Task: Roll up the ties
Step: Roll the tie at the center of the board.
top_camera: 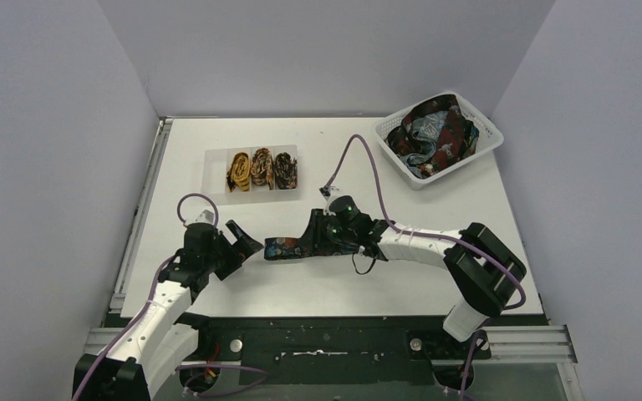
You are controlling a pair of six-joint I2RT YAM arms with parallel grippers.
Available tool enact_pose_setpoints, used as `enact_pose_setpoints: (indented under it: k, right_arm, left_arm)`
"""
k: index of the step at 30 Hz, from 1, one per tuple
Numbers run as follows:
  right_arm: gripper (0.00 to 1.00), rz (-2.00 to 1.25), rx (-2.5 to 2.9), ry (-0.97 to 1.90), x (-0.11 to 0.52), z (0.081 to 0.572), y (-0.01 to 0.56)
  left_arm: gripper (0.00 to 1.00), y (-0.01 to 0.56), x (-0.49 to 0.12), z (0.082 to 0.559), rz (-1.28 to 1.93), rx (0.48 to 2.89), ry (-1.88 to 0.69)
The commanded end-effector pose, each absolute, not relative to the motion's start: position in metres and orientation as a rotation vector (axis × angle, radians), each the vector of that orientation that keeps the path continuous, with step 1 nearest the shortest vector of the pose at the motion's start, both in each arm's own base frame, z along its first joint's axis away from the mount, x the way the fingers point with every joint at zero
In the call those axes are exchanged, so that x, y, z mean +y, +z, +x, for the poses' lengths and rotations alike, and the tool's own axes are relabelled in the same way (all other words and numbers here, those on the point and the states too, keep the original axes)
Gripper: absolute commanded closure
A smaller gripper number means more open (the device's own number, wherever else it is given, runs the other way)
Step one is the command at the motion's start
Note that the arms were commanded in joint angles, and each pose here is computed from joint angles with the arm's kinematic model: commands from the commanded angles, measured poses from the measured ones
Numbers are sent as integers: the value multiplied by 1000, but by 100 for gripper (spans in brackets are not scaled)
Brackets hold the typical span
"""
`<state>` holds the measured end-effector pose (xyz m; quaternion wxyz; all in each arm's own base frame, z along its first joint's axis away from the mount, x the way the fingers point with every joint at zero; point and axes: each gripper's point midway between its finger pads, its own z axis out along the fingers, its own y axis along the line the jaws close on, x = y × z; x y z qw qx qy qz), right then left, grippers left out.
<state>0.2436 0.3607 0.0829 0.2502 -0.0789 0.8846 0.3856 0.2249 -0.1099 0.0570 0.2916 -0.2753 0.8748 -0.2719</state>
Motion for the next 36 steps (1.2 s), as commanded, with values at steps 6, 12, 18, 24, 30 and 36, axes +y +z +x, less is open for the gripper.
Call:
enact_pose_setpoints:
  k: [6,12,18,24,30,36]
  right_arm:
    - [70,-227,2445,1091,379,248,82]
    - [70,-254,2471,1071,381,251,72]
    - [70,-229,2495,1040,372,258,60]
    - [66,-223,2529,1015,367,261,54]
    - [66,-234,2548,1028,370,261,48]
    - [66,-221,2566,1011,368,262,42]
  left_arm:
    - [9,70,-119,241,-643,2283,-791]
    - [9,66,-125,243,-608,2281,-831]
    - [9,66,-131,246,-561,2261,-875]
    - [9,71,-142,255,-460,2202,-954]
    - [10,70,-152,255,-361,2205,-1015]
    - [10,73,-158,254,-313,2168,-1059]
